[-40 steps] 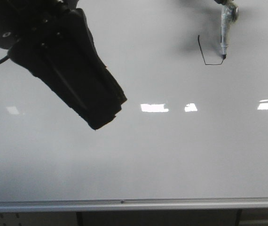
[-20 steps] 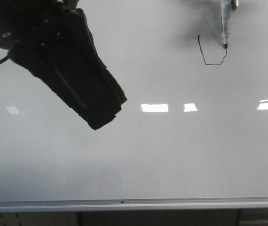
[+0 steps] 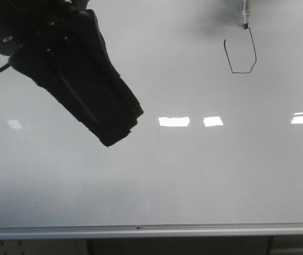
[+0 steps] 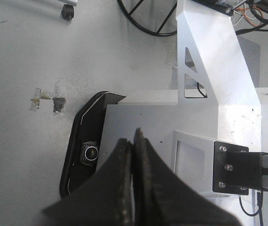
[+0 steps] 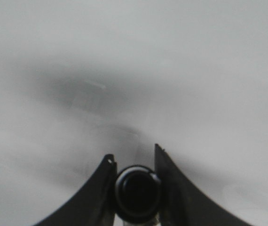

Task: Write number 0 on whiteboard

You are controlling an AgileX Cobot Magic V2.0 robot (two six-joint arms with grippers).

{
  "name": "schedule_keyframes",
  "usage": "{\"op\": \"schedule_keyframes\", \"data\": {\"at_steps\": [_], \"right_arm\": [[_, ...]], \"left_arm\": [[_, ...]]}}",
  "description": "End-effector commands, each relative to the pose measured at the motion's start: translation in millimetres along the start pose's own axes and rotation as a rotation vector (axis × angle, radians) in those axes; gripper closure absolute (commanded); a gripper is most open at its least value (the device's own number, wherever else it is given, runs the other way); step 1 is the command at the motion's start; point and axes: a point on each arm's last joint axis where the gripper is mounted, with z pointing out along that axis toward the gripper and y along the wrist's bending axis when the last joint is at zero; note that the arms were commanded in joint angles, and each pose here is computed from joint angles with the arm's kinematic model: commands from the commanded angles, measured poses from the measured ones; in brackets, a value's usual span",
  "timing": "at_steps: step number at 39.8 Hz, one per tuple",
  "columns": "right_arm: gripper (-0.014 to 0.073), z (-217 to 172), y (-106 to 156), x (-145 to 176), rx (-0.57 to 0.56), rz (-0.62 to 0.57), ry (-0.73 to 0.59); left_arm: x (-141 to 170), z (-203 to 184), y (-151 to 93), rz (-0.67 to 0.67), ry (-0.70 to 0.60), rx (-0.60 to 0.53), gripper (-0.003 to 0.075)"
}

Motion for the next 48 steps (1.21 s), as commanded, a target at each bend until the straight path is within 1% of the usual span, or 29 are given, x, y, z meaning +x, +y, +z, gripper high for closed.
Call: {"op": "schedule_keyframes", "data": {"at_steps": [1, 9, 13, 16, 21, 28, 36, 41, 44, 46, 48], "right_arm": [[0.0659, -30.9, 1.7, -19.1, -0.031, 0.026, -0.168], [0.0664, -18.1, 7.8, -16.6, -0.101, 0.066, -0.139], [0.0664, -15.9, 11.7, -15.8, -0.144, 0.064, -0.129], [0.0664, -16.5, 15.6, -12.7, -0.186, 0.054, -0.092], [0.0664, -26.9, 20.7, -7.6, -0.249, 0.018, -0.001], [0.0664, -48.7, 28.0, -5.7, -0.339, -0.023, 0.082], [0.0662, -64.0, 36.1, -6.5, -0.432, -0.015, 0.050], [0.0662, -74.1, 39.0, 11.1, -0.454, -0.035, 0.095], [0.0662, -76.0, 41.8, 31.7, -0.475, -0.049, 0.155], [0.0662, -82.8, 44.9, 46.6, -0.502, -0.057, 0.183], [0.0662, -84.3, 50.1, 64.9, -0.553, -0.059, 0.220]], "left_arm": [[-11.3, -14.3, -15.6, 0.031, -0.079, 0.013, 0.0740], [-11.3, -14.3, -15.6, 0.031, -0.079, 0.013, 0.0740], [-11.3, -14.3, -15.6, 0.031, -0.079, 0.013, 0.0740], [-11.3, -14.3, -15.6, 0.031, -0.079, 0.013, 0.0740], [-11.3, -14.3, -15.6, 0.031, -0.079, 0.013, 0.0740], [-11.3, -14.3, -15.6, 0.031, -0.079, 0.013, 0.0740], [-11.8, -14.3, -16.0, 0.028, -0.085, 0.017, 0.0739], [-11.9, -14.3, -15.9, 0.028, -0.086, 0.015, 0.0738], [-11.9, -14.3, -15.9, 0.028, -0.086, 0.015, 0.0717], [-12.1, -14.3, -16.0, 0.027, -0.088, 0.016, 0.0668], [-12.8, -14.4, -16.4, 0.024, -0.095, 0.022, 0.0603]]}}
